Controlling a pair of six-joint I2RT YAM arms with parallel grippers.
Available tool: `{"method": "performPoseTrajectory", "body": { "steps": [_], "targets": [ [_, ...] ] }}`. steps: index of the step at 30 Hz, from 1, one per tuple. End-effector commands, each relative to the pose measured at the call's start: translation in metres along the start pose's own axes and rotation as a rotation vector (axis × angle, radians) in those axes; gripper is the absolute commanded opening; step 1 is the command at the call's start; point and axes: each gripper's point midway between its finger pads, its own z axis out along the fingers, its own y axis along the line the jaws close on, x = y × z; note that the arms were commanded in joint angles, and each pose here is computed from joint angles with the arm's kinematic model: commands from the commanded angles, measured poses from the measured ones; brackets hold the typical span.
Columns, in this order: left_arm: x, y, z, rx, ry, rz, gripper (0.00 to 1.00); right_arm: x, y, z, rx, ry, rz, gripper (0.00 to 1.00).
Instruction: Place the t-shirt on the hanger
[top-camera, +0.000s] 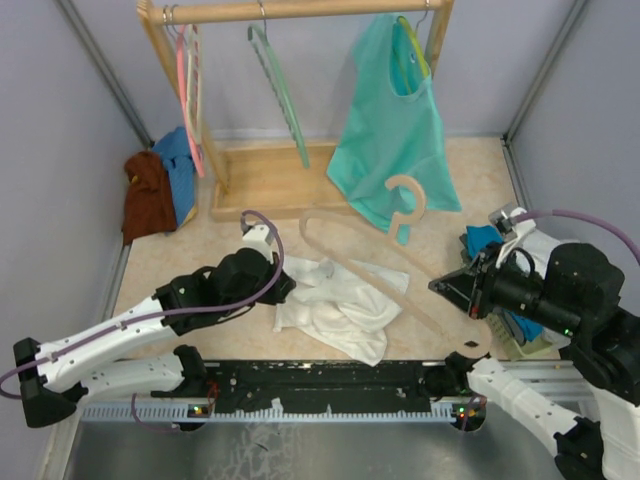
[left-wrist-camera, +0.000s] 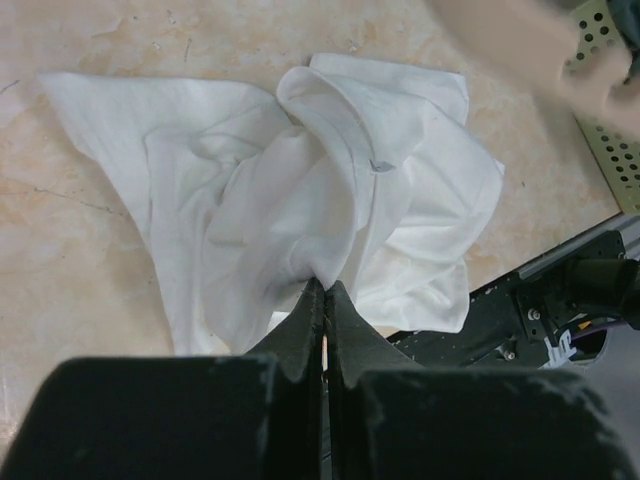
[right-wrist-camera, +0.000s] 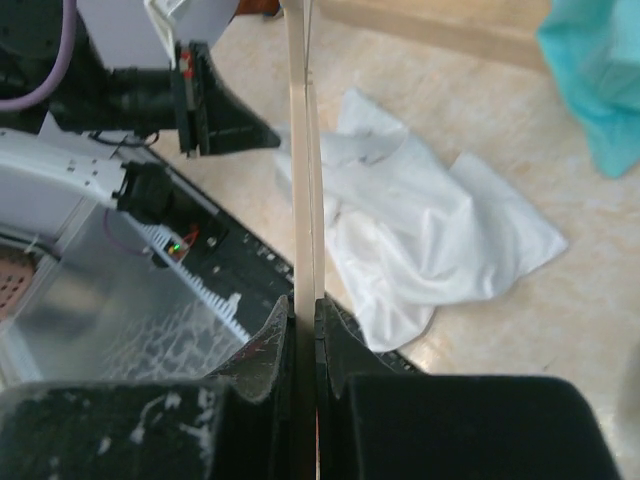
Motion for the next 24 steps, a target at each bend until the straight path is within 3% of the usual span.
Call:
{"method": "performPoseTrajectory", "body": {
  "steps": [1,14,24],
  "targets": [
    [0.01,0.021,-0.003,-0.071,0.006,-0.001,0.0,0.029,0.026,-0.011,-0.157,0.087,0.055,0.0],
    [0.023,0.039,0.0,-0.128,0.013,-0.023,0.0,0.066,0.017,-0.011,-0.154,0.198,0.039,0.0],
    [0.024,0.041,0.001,-0.139,0.013,-0.019,0.0,0.061,0.0,0.013,-0.088,0.192,0.01,0.0]
  ]
}}
